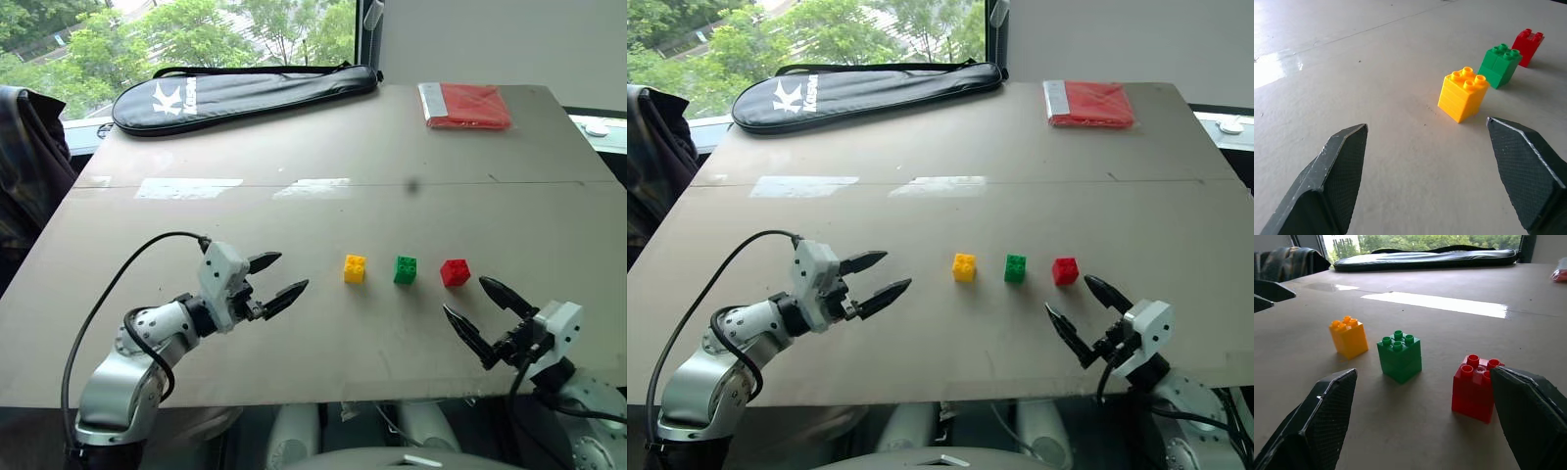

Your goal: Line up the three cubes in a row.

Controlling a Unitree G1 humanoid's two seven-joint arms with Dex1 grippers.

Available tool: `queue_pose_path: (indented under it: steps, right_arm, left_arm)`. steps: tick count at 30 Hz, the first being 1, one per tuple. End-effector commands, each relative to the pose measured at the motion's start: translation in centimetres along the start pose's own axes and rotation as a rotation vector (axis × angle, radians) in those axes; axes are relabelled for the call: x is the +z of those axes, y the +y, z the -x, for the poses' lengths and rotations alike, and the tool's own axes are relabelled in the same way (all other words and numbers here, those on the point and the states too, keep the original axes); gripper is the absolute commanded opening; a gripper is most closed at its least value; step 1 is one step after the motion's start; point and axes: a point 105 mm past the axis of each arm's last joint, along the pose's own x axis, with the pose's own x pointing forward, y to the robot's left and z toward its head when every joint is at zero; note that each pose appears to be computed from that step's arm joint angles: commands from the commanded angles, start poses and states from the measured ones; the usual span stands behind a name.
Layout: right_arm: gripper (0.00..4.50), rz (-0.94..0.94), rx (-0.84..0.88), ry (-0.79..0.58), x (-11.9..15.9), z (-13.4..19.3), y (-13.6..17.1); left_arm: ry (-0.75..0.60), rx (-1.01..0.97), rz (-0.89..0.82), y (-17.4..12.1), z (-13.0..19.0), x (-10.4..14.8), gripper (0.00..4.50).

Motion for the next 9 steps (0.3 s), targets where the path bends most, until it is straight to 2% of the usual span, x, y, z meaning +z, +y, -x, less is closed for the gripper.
queue_pose_path:
  steps: [1,4,9]
  right_arm:
    - [4.46,0.054,0.093,0.018,0.5,2.2,-1.5]
    - [4.46,0.098,0.138,0.105,-0.6,4.3,-3.6]
    - [4.46,0.123,0.151,0.131,-1.4,5.3,-5.6]
  left_arm:
    - [-0.004,0.033,-0.041,-1.1,0.5,-0.5,4.01]
    - [0.045,0.068,-0.028,-2.0,1.1,-2.9,4.01]
    - [0.054,0.081,-0.026,-2.5,1.3,-4.1,4.01]
